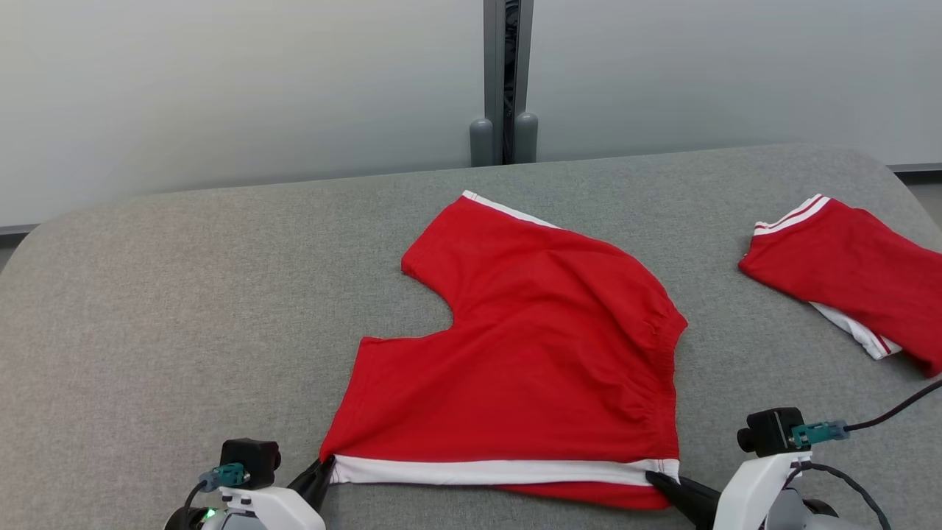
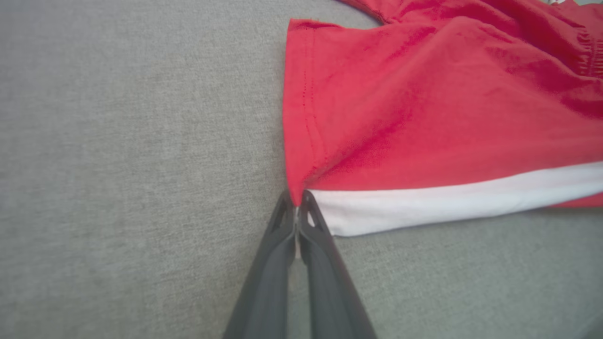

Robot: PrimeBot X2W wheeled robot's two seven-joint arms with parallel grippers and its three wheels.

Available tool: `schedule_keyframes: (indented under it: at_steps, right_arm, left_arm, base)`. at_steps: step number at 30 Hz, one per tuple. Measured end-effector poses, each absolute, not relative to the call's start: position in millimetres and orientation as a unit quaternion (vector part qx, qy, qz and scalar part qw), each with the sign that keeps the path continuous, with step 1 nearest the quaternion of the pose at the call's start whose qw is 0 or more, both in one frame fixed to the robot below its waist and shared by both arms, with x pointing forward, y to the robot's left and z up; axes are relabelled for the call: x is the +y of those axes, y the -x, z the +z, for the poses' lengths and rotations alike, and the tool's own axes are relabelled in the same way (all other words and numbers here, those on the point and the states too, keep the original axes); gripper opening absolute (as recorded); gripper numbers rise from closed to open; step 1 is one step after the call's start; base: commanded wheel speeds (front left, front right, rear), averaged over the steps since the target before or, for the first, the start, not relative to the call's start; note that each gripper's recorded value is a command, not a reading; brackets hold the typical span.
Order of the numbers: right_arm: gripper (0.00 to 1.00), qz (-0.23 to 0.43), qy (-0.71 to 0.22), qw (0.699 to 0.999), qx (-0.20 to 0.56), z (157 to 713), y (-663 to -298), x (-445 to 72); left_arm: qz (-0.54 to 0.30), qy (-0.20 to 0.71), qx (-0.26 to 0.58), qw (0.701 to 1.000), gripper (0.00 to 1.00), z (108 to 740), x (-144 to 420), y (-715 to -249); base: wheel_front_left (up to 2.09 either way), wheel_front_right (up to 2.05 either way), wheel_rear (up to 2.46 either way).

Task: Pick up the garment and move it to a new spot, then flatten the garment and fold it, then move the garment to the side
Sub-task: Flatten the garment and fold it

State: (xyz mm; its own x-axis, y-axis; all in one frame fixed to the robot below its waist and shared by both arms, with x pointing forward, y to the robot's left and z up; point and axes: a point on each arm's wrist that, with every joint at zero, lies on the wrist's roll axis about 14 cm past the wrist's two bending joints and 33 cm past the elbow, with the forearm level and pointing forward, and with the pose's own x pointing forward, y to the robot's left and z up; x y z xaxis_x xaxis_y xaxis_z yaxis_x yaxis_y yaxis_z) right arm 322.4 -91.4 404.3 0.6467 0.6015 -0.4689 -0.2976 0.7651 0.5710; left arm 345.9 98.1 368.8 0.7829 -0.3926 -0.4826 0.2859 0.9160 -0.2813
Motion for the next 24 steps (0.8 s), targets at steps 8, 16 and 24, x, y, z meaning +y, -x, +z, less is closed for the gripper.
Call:
schedule_keyframes:
  at_steps: [8,16,24]
  right_arm:
    - [0.00,0.260,-0.235,0.877,0.330,405.6,-320.3,-87.4]
    - [0.00,0.255,-0.256,0.883,0.299,418.0,-334.2,-87.1]
    - [0.00,0.245,-0.281,0.892,0.255,437.4,-357.4,-90.2]
  left_arm:
    - [-0.176,0.099,0.256,0.945,0.00,383.3,101.2,-345.3]
    - [-0.169,0.117,0.238,0.949,0.00,402.8,105.4,-356.6]
    - [-0.177,0.111,0.223,0.952,0.00,429.6,106.1,-388.9]
  base:
    - [0.00,0.00,0.00]
    - [0.00,0.00,0.00]
    - [0.00,0.00,0.00]
